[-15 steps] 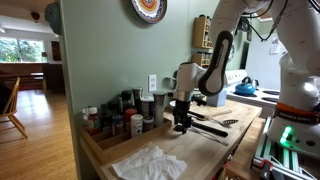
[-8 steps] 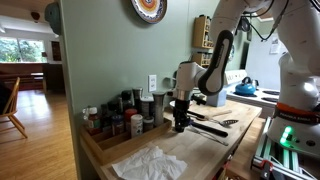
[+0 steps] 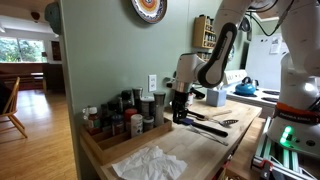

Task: Pick up the black lid near the fork and put it on the clear spice bottle top which is near the wall socket

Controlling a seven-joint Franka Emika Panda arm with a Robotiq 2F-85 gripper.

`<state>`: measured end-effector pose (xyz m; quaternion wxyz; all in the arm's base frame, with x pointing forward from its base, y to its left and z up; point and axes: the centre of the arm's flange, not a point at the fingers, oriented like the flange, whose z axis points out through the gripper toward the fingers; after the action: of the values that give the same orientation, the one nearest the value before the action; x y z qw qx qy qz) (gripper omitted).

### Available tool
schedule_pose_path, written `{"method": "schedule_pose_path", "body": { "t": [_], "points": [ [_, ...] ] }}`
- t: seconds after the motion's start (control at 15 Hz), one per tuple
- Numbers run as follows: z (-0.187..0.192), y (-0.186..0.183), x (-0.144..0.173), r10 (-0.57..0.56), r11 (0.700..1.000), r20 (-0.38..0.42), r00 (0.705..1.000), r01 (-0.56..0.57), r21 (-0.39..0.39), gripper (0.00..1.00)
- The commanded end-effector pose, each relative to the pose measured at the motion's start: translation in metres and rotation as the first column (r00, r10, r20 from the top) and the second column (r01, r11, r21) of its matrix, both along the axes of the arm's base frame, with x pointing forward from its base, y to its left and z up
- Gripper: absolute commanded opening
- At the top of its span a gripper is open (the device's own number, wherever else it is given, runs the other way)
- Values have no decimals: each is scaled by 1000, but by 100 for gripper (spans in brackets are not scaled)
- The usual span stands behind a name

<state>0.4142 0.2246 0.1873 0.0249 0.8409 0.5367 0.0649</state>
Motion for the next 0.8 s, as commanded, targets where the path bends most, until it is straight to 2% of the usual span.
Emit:
{"method": "schedule_pose_path", "body": {
  "t": [0.0, 0.2, 0.4, 0.6, 0.73],
  "points": [
    [54, -17, 8, -10, 1000, -7, 1000, 10, -10, 31],
    [82, -36, 26, -51, 998, 5, 999, 51, -20, 31],
    [106, -50, 45, -125, 991, 30, 992, 123, 42, 31],
    [119, -57, 65, -263, 959, 68, 962, 253, 124, 31],
    [123, -62, 76, -369, 919, 58, 928, 355, 172, 31]
  ]
}}
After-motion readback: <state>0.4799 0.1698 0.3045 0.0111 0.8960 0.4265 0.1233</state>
